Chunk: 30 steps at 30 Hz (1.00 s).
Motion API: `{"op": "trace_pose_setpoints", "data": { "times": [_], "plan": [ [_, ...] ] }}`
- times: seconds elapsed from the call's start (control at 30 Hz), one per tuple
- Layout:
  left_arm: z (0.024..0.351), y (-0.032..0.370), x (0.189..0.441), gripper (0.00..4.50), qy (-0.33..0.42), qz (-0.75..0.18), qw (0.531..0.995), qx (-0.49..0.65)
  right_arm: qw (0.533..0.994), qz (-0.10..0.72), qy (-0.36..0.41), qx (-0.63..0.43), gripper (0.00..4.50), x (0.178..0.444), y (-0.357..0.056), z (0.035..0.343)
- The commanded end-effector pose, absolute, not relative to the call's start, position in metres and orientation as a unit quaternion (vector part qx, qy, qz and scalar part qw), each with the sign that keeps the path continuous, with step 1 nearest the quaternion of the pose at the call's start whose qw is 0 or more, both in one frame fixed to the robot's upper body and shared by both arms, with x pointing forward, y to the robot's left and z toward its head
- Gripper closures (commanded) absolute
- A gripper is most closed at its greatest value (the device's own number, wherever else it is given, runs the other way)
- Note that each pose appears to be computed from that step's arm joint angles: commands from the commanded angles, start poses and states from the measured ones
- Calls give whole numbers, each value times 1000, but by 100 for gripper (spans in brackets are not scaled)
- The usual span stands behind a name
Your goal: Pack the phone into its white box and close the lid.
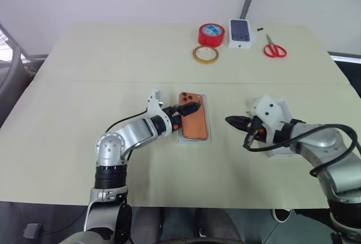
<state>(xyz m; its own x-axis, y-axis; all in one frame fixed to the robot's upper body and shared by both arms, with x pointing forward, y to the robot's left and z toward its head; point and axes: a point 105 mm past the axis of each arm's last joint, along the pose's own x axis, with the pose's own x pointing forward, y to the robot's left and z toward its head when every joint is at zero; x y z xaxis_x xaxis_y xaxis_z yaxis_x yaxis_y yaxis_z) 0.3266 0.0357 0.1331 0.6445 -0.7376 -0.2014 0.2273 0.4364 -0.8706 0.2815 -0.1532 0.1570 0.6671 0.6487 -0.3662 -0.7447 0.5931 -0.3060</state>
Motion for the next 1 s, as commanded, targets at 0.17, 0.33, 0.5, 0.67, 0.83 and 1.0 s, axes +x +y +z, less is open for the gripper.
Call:
{"op": "trace_pose_setpoints", "data": {
  "times": [0.17, 0.33, 0.5, 0.67, 0.83, 1.0],
  "plan": [
    [146, 48, 323, 1, 270, -320, 822, -385, 883, 394, 97, -236, 450, 280, -153, 162],
    [164, 71, 318, 1, 240, -339, 845, -337, 882, 392, 104, -242, 450, 282, -152, 157],
    [182, 93, 321, 1, 198, -347, 883, -246, 879, 370, 123, -274, 450, 293, -158, 147],
    [159, 110, 326, 186, 187, -332, 924, -22, 884, 332, 150, -293, 450, 314, -159, 140],
    [133, 106, 334, 446, 194, -345, 915, 77, 867, 334, 159, -334, 450, 324, -148, 133],
    [117, 84, 345, 446, 205, -365, 905, 83, 855, 327, 151, -373, 450, 334, -130, 126]
  ]
}}
